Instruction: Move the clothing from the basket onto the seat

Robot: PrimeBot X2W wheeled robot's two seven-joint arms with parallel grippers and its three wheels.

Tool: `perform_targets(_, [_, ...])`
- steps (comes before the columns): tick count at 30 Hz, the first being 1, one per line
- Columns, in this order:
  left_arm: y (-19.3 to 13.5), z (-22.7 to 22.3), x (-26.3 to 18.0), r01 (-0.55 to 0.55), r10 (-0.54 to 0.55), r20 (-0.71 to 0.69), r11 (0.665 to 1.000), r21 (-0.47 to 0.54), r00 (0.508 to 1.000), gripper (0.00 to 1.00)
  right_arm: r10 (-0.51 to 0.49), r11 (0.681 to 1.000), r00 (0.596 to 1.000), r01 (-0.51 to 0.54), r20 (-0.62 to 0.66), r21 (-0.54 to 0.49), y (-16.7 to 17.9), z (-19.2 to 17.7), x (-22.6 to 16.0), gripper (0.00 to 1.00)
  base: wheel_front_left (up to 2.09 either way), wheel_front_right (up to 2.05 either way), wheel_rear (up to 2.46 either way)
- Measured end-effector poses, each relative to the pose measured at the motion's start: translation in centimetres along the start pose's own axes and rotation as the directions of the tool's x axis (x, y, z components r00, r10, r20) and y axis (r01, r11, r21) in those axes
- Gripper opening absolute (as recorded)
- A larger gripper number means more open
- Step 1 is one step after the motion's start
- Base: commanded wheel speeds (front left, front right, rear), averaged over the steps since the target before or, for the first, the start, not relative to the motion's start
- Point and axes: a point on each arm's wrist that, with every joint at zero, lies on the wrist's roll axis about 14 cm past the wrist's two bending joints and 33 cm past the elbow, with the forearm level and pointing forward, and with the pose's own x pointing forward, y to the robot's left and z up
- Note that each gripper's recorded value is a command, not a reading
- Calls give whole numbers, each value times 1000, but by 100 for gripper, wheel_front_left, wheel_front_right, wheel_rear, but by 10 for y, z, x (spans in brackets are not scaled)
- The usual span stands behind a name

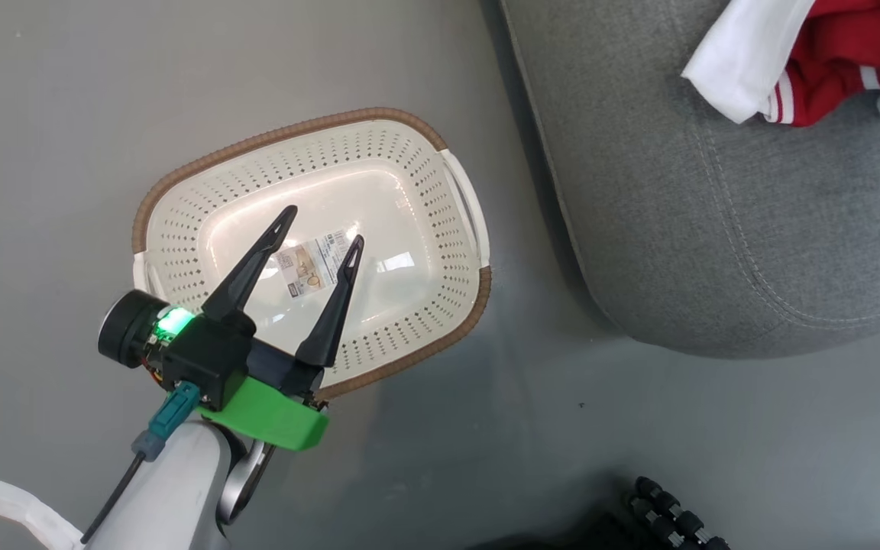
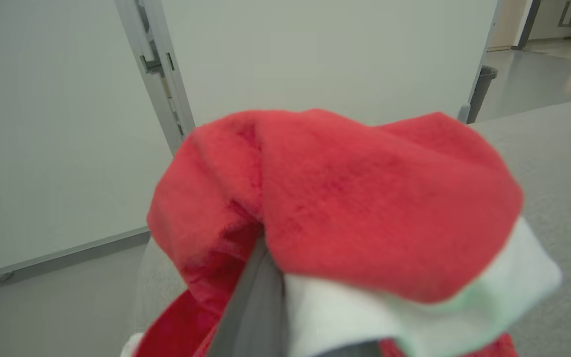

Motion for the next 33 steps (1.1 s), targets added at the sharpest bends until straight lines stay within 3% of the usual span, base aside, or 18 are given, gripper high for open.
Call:
perform_targets(2, [4,-7,-3,-12,12,-18,1000,-4,1000,100,33,999,993,-36,-109,-27,12,-39,-5,0,0,0,0])
perform_targets(5, [8,-11,-5,-23,23,-30,1000,-5,999,100,35,999,979,-41,-199,-28,15,-70,-12,0,0,0,0])
perform_targets(13, [0,-7,-2,-3,3,-27,1000,1,1000,100,32,999,960,-27,-278,25,15,-84,-31,0,0,0,0])
perform_targets(14, [-1,-6,-2,-1,1,-25,1000,3,1000,100,36,999,958,-30,-284,27,15,-85,-34,34,0,0,0])
perform_targets(15, [-2,-4,-1,0,0,-23,1000,4,1000,100,41,999,957,-35,-287,27,15,-83,-35,100,0,0,0])
perform_targets(25, [-21,22,-6,2,-2,14,1000,11,1000,100,7,999,960,3,-279,34,-11,-48,-71,100,0,0,0])
perform_targets(33, [-38,57,-23,-39,38,85,999,10,996,100,28,999,989,-21,-148,44,-26,21,-106,100,0,0,0])
